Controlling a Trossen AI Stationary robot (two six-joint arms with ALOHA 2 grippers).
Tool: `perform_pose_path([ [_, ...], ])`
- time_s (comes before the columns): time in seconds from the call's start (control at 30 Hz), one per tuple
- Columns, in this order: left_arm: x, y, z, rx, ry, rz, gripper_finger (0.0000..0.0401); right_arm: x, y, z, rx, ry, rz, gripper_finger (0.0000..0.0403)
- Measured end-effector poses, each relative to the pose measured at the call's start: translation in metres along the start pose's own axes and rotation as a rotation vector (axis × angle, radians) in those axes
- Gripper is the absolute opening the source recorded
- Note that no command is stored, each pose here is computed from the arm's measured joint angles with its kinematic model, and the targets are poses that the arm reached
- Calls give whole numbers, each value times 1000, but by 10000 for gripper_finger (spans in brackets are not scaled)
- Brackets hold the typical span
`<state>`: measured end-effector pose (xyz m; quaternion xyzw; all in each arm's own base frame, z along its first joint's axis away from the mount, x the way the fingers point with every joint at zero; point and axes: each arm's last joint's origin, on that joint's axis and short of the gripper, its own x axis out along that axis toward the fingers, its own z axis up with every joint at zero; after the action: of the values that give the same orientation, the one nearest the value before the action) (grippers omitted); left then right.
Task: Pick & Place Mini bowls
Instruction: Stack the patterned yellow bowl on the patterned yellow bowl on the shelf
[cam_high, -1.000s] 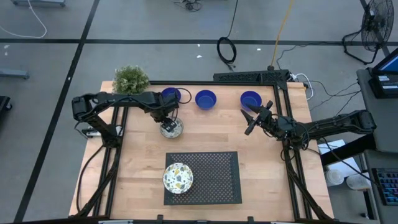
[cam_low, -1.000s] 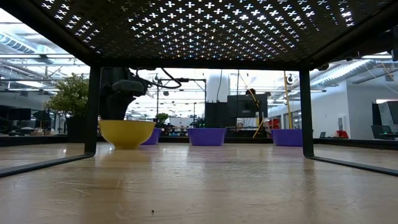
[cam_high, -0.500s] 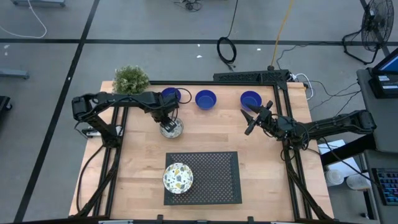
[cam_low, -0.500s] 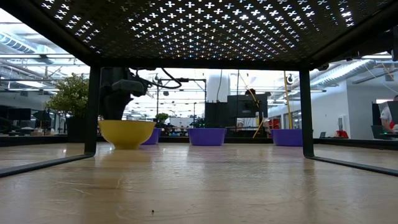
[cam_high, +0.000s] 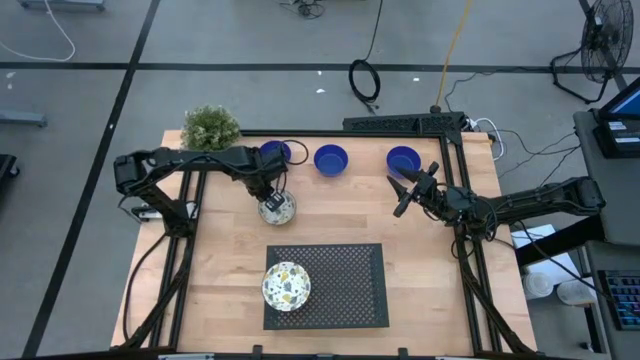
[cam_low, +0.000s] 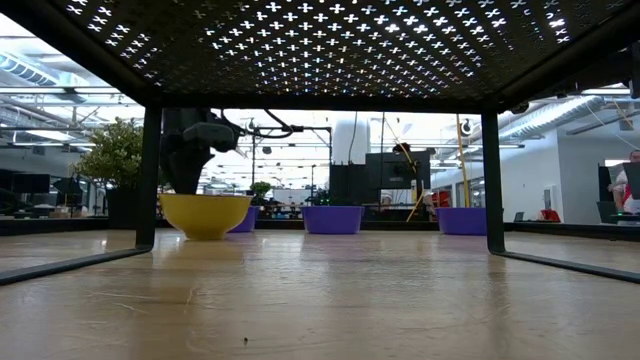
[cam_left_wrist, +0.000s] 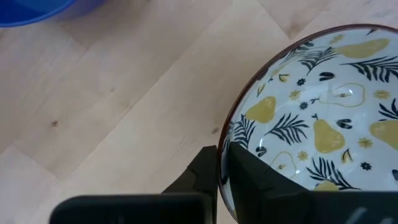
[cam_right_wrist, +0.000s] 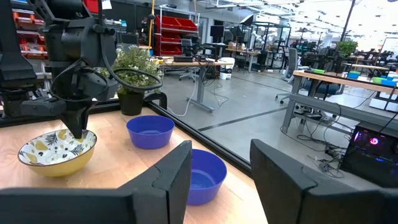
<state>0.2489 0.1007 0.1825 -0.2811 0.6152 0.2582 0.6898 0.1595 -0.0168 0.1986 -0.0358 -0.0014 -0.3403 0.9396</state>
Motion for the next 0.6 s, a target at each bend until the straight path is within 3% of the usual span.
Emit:
perform_pose_path([
  [0.2, -9, 0, -1, 6, -15, -5, 22, 0, 0, 0, 0, 0, 0, 153],
  [0.6, -61, 0, -5, 4, -90, 45, 8, 0, 0, 0, -4, 2, 1, 153],
])
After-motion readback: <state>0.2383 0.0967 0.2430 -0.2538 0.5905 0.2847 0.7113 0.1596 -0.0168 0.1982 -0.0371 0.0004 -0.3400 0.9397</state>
